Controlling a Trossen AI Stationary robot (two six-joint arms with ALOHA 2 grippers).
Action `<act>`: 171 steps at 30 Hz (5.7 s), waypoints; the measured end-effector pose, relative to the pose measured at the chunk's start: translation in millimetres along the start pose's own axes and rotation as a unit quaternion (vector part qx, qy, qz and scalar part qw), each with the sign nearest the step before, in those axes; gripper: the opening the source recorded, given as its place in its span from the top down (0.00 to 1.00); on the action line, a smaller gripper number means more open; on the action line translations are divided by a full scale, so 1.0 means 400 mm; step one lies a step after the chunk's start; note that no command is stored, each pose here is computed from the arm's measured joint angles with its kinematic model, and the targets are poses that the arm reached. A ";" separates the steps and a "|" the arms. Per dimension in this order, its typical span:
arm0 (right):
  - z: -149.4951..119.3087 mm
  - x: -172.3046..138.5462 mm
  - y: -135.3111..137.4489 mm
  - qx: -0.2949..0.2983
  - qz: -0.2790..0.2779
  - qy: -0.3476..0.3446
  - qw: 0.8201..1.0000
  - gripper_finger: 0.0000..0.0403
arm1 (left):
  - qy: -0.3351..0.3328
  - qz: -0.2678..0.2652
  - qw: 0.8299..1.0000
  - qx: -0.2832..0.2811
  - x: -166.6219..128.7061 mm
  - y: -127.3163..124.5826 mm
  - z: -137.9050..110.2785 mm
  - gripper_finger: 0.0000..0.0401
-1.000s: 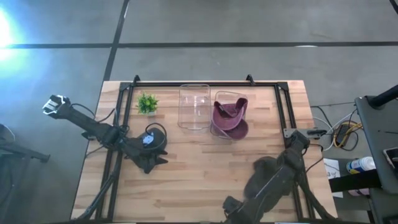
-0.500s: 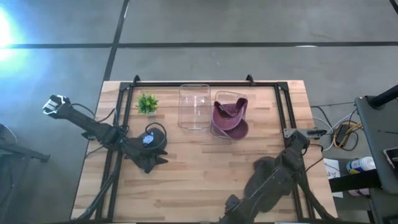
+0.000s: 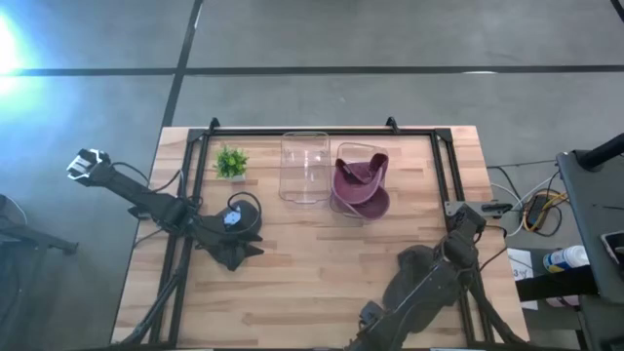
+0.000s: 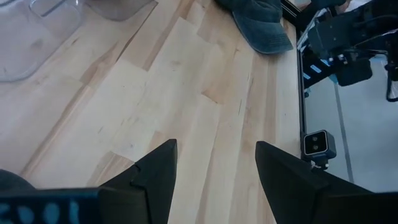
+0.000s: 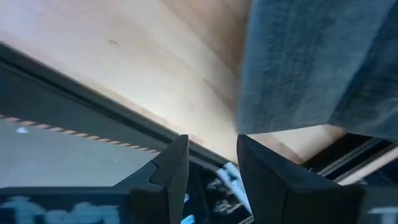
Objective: Pick & Place hat
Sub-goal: Put the left black cap into the left transparent bin
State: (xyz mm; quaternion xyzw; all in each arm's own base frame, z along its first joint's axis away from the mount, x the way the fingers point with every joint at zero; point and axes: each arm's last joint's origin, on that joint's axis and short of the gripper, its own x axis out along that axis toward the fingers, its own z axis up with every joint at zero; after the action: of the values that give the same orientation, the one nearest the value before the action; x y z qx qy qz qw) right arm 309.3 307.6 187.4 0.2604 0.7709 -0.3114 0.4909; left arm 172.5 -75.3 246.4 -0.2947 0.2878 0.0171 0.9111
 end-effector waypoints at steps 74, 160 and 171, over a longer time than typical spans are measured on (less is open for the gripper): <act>0.297 -0.209 0.062 -0.319 0.174 -0.247 0.898 0.67 | 0.214 -0.009 0.977 -0.017 -0.028 -0.001 -0.097 0.47; 0.457 -0.316 -0.002 -0.560 -0.364 -0.482 0.567 0.97 | 0.040 0.002 0.998 0.054 -0.203 -0.117 0.016 0.48; 0.377 -0.278 0.008 -0.577 -0.358 -0.465 0.568 0.97 | 0.002 0.205 0.979 0.004 -0.180 0.008 -0.047 0.48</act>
State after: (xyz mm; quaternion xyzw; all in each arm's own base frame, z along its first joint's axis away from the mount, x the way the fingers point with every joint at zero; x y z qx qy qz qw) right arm 443.6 188.3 240.2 -0.5558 0.4829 -0.0284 0.6761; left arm 102.3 -73.2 270.7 -0.2264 0.3436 0.2015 0.8888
